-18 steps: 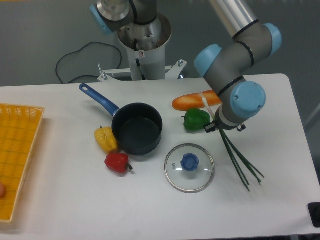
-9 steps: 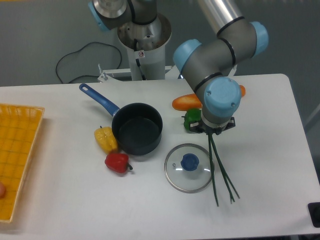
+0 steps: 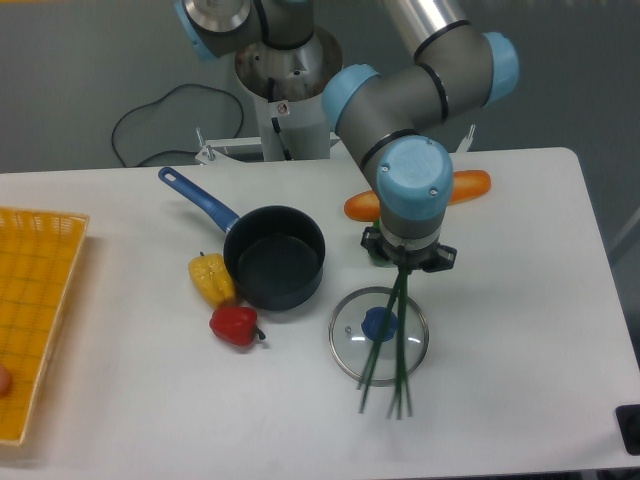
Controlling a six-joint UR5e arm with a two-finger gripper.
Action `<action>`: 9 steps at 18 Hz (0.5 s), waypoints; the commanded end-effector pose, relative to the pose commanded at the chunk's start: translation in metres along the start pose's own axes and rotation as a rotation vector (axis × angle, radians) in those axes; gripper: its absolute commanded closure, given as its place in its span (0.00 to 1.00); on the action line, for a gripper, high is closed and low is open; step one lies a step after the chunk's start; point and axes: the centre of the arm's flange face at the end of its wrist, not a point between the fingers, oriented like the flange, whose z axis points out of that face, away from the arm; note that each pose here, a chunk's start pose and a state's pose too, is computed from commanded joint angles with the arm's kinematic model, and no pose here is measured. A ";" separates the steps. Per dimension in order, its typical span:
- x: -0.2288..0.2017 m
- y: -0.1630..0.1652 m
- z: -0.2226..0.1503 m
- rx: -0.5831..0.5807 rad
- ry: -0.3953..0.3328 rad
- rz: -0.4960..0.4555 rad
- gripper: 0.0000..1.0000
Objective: Pick up the green onion
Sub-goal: 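Lift the held green onions and carry them over the glass lid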
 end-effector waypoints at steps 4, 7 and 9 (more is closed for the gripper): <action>0.019 -0.019 0.001 -0.010 -0.005 0.047 1.00; 0.031 -0.024 0.005 -0.064 -0.019 0.099 1.00; 0.037 -0.027 0.008 -0.087 -0.025 0.127 1.00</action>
